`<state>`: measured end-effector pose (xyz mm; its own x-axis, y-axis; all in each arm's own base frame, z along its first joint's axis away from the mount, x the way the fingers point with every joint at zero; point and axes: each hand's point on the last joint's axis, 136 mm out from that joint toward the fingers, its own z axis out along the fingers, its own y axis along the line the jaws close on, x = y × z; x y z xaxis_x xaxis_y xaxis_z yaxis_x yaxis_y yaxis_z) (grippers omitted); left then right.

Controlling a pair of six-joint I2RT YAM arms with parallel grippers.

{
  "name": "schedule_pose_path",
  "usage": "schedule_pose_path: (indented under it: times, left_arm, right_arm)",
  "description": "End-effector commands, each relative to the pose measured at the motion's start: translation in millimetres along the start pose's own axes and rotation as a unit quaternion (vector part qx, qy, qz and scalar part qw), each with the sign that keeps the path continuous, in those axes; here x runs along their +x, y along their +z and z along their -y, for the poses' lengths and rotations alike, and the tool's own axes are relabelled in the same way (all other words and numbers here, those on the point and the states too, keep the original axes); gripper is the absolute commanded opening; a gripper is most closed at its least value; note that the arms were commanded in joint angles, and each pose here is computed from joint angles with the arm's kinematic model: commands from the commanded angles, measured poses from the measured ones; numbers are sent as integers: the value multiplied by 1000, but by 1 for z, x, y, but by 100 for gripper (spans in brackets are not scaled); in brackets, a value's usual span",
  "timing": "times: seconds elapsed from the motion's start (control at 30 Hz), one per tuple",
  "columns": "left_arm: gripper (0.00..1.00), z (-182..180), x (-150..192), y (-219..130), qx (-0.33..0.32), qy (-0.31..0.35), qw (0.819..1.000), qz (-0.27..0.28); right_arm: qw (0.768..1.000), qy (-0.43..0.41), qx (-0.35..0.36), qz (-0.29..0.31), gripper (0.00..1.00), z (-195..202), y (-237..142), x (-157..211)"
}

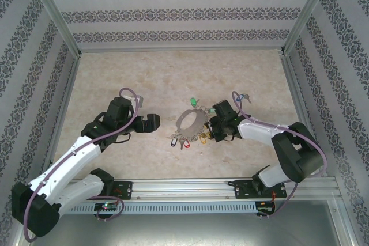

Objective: Put the keys on the keyring

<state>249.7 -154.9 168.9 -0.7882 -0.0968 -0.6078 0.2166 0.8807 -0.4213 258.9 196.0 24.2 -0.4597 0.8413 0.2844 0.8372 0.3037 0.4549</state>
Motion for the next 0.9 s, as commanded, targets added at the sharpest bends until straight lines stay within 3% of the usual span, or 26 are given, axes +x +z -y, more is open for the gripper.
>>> schedule_pose_path:
  times: [0.0,0.53,0.87]
  left_arm:
    - [100,-2,12,-1,1,4,1000,-14]
    - [100,-2,18,0,7,4,1000,-20]
    - [100,-2,19,4,9,8,1000,-24]
  right_arm:
    - [1000,-11,-16,12,28,-13,-2,0]
    - [999,-34,-18,28,29,-29,6,-2]
    - [999,-36,-1,39,32,-18,5,-7]
